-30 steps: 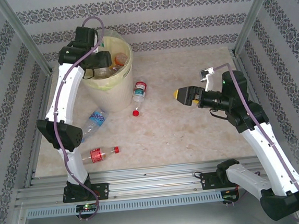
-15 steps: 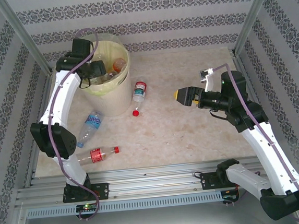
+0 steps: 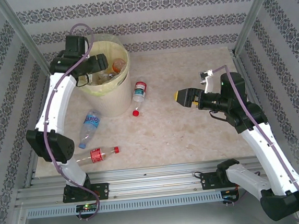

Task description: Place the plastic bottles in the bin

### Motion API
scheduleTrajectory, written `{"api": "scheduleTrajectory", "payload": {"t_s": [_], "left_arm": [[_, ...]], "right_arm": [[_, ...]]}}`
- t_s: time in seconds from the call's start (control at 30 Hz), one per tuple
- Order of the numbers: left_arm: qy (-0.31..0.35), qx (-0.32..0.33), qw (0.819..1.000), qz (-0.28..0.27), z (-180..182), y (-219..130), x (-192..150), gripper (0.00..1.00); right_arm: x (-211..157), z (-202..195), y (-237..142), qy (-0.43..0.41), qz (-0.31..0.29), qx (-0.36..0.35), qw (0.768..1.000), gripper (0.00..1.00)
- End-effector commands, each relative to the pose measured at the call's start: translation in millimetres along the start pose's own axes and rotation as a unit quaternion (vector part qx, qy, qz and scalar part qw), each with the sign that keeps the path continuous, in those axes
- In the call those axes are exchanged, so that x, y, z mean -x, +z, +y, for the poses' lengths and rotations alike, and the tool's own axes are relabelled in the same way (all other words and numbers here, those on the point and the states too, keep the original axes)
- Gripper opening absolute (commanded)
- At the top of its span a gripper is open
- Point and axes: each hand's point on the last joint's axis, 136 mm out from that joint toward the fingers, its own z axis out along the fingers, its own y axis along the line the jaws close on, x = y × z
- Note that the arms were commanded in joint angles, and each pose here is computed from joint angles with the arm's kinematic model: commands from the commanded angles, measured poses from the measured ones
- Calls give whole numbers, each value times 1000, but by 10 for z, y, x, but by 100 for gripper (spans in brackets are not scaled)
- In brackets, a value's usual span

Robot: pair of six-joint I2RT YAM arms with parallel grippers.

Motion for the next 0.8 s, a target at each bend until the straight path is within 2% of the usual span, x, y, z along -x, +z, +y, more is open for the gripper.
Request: {"api": "scheduleTrajectory", "payload": {"t_s": [0.0,0.13,0.23,0.4,0.5,0.63,0.77], "left_arm": [[31,-65,995,-64,-201,-488,212,90],[50,-85,992,-77,-227,-801,66,90],[59,-89,992,-72,-180,-1008,-167,91],[39,-58,997,-39,85,-1269,-743,92],[27,-64,997,-19,168,-1372,-1128,91],[11,-76,996,47,238,-1305,-1684,92],[-77,-53,990,105,383,-1125,-2187,91]], "right_arm": [[-70,10,-7,-10,6,2,1000,98],[-124,-1,4,-14,15,5,1000,98],[-172,6,13,-17,24,10,1000,98],[-245,-19,15,-19,37,5,999,98],[-284,-38,20,-21,40,4,999,98],[-318,-57,55,-20,50,7,999,98],[-353,-68,80,-18,56,6,998,98]]}}
